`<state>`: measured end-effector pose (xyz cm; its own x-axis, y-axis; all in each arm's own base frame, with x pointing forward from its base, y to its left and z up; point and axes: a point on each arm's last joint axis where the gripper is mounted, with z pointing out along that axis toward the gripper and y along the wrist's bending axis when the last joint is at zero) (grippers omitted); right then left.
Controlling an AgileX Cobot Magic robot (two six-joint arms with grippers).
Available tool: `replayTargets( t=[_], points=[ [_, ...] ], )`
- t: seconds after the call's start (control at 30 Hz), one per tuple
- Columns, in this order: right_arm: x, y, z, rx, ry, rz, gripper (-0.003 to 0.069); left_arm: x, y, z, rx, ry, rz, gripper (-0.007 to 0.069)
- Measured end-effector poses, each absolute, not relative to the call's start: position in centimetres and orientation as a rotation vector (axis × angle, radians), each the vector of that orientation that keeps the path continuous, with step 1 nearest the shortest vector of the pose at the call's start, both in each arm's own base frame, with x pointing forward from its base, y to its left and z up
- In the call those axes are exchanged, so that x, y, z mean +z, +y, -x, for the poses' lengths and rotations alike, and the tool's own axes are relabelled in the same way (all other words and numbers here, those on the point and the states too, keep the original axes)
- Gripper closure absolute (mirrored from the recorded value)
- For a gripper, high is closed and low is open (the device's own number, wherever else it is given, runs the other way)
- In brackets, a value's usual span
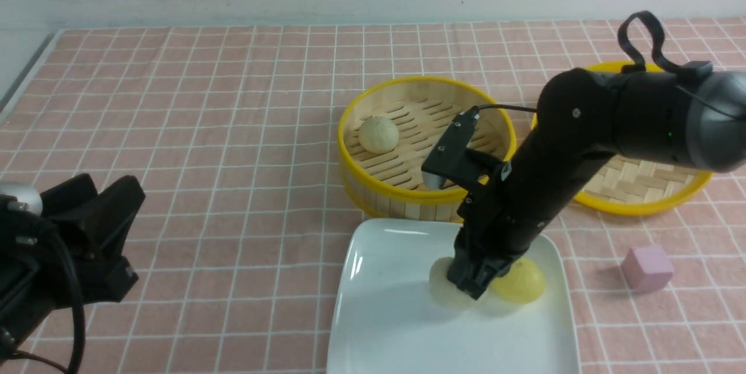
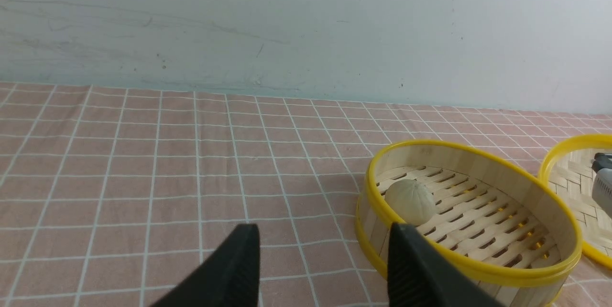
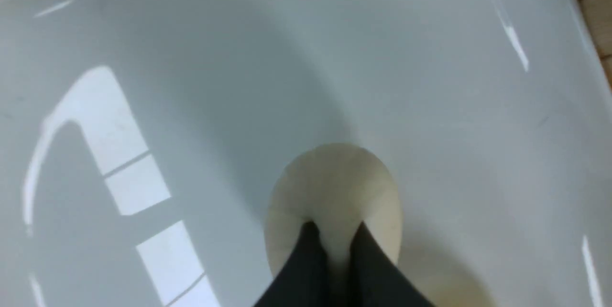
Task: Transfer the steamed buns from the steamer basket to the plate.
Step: Use the right arm to put the steamed stuffed bun into the plate, then use the left arm to grab the steamed stuffed bun that is closest to it
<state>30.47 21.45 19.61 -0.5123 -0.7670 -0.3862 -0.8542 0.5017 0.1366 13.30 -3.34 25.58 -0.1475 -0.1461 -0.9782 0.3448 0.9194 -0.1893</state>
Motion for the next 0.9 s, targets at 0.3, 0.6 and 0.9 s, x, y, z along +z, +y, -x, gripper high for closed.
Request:
replayTargets(
  t=[0.3,0.6,0.9],
  points=[
    [19.6,21.6,-30.7,0.447,2.457,1.346,0.0360,25.6,-3.3,-13.3,-0.429,1.667,-0.154,0.0239],
    [23.3,21.3,-30.2,0.454,2.347,1.275,0.0037,25.7,-3.5,-13.3,-0.443,1.655,-0.164,0.0239],
    [36.4,17.8,-26.7,0.319,1.924,0.972,0.0089,25.3,-4.2,-13.6,-0.479,1.678,-0.275,0.0239]
  ],
)
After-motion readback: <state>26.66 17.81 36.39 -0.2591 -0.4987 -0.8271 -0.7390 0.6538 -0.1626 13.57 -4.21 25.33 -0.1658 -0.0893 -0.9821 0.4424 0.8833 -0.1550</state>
